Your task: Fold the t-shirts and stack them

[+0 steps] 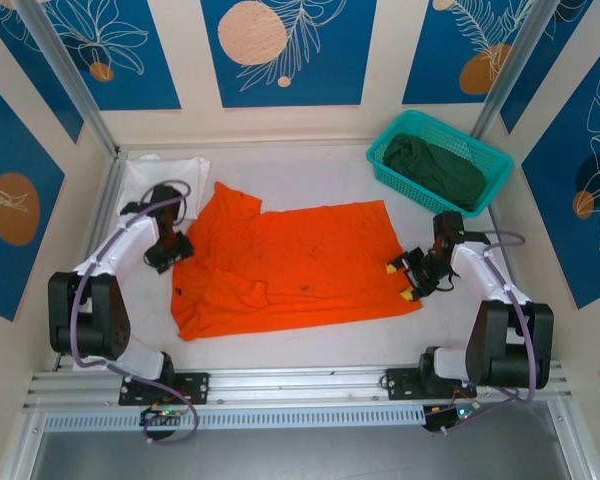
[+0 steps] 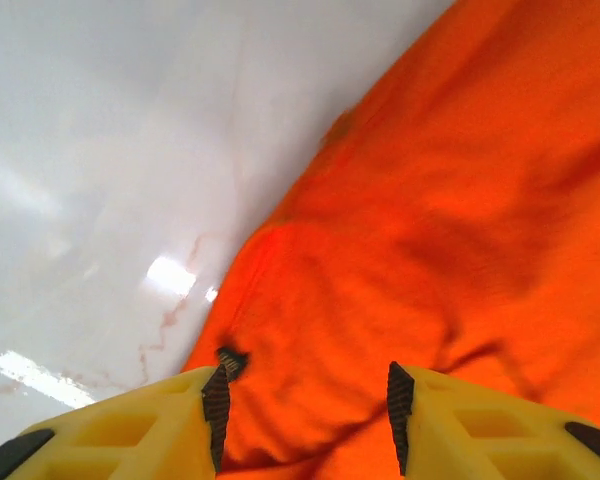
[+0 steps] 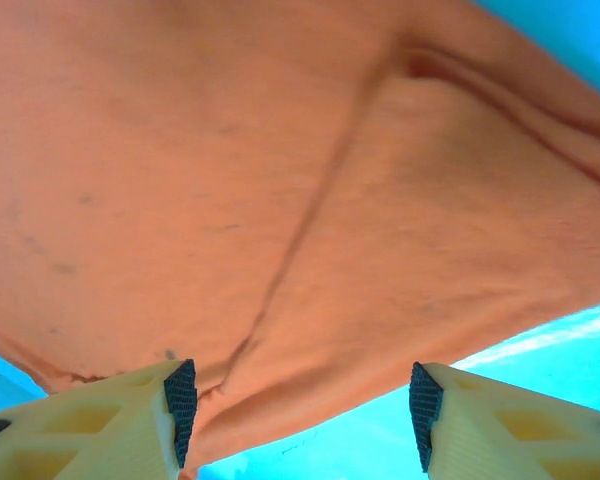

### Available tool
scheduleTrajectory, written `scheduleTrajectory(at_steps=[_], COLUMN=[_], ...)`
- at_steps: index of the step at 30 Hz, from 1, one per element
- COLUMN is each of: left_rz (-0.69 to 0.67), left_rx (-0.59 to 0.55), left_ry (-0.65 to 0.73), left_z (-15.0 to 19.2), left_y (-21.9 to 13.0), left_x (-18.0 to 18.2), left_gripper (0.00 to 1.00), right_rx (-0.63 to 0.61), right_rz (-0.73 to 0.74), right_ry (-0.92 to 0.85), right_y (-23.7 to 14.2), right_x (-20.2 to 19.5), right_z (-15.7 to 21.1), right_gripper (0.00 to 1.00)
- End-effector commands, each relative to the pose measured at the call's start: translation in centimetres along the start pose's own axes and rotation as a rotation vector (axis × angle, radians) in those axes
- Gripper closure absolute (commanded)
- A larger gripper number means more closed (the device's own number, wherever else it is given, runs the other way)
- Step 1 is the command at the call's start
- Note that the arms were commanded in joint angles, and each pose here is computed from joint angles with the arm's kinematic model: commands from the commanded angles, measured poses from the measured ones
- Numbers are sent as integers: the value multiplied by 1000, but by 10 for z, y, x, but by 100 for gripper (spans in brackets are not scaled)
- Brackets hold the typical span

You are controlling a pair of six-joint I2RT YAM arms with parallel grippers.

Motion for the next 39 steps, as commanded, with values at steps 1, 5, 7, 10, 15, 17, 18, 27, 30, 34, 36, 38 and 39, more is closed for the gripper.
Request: scheduleTrajectory(at_steps=[1,5,7,10,15,17,18,27,30,34,36,38,39], left_rz=[0,61,78,42,-42,-100,-135,-292,-297,-290,-296,-300,-302], left_rx=[59,177,261,325,375,334,309,271,272,275,278,277,277], left_ry=[124,231,234,229,186,163,145,59,54,52,54,53,51], left_z=[23,83,113,139,160,157,154,158,160,160,159,158,158], left_y=[-27,-27,-16,-1,22,30,35,65,65,58,55,52,51], left_x=[-9,-22,-14,10,40,51,57,85,89,89,89,88,88], left_gripper=[55,65,70,71,71,71,71,69,69,69,69,69,69], right_rx=[-30,20,44,89,133,129,125,131,145,143,125,101,90], right_rz=[44,56,58,93,160,181,191,243,239,241,227,231,233], right_ry=[-97,-90,-87,-71,-27,0,20,209,247,292,300,308,311], right_y=[-7,9,17,30,45,48,49,50,50,46,43,37,34], right_x=[7,2,-1,-9,-24,-31,-35,-70,-75,-82,-83,-84,-84], right_z=[7,10,9,8,5,3,2,11,23,37,41,43,44], right_gripper=[38,42,44,47,50,50,49,49,46,43,43,41,40])
Point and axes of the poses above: each hand's point on the last joint's axis, 136 mm out from that joint toward the fingers, its own y axis out along the fingers, its own x axis along the line the jaws close on, z = x × y, the point moved 3 cm from there along -y, back along the fingers, and after that the axes turned 11 degrees about -y, right-handed, at the moved point
